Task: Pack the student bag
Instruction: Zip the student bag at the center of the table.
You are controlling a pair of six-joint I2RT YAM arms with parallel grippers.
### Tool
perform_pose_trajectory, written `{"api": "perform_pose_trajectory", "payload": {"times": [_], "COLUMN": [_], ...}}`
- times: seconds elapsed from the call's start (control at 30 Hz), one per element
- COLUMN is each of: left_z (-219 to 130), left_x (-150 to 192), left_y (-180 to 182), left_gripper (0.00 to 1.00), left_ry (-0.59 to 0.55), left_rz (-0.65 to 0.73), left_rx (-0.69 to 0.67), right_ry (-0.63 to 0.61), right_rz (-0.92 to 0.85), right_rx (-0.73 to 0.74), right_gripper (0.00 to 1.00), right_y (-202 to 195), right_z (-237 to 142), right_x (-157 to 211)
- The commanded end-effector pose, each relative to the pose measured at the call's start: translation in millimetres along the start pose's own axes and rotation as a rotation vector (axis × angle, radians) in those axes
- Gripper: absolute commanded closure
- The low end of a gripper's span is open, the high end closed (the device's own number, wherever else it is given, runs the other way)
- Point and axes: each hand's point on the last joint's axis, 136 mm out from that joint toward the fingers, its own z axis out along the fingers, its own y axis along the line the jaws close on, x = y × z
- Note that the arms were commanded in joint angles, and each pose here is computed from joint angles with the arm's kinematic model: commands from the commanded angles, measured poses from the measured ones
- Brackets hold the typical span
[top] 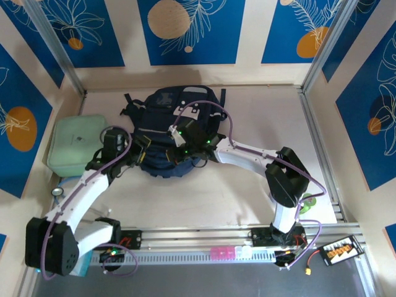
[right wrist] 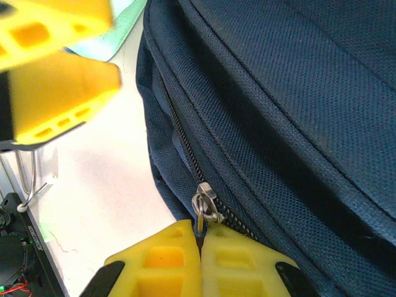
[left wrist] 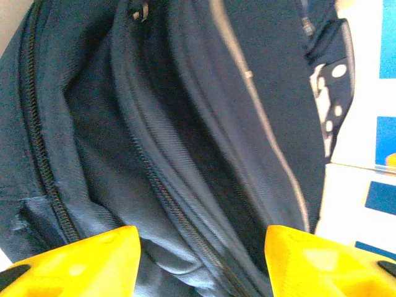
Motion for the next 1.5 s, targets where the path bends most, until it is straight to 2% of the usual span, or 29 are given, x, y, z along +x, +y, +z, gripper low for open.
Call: {"api": "perform_pose_trajectory", "payload": {"times": [0.0,0.17,0.37,0.43,0.6,0.83,0.97,1.03,1.13,1.3,1.47], "left_z": [-2,18,36,41,38,29,45,53,56,43,28], "left_x": [-1,4,9,15,27,22,27,29,24,10,1], "left_y": [-3,-10,-12,-4,38,36,27,25,27,25,17], "left_gripper": [0.45,0.55,0.57,0.56,0.65,0.62,0.59,0.61,0.74,0.99,1.00], "left_ry": [-0.013,0.046,0.087,0.103,0.081,0.015,0.065,0.078,0.050,-0.028,-0.075], "left_rz": [-0.004,-0.031,-0.072,-0.090,-0.169,-0.169,-0.175,-0.170,-0.155,-0.099,-0.046], "left_rx": [-0.002,0.043,0.055,0.022,-0.145,-0.132,-0.094,-0.096,-0.117,-0.136,-0.137], "right_ry": [-0.025,-0.021,-0.020,-0.021,-0.022,-0.023,-0.019,-0.013,-0.007,-0.004,0.036], "right_rz": [-0.028,-0.032,-0.036,-0.035,-0.032,-0.033,-0.047,-0.055,-0.049,0.033,0.070], "right_rx": [-0.062,-0.066,-0.065,-0.062,-0.053,-0.046,-0.050,-0.042,0.006,0.215,0.357], "right_gripper": [1.00,1.00,1.00,1.00,1.00,1.00,1.00,1.00,1.00,1.00,1.00], "right_y": [20,21,21,21,18,17,19,19,13,-33,-75], "right_z": [0,1,0,0,1,1,1,1,0,-21,-47], "right_x": [-12,-10,-9,-9,-8,-8,-7,-5,-2,7,27]}}
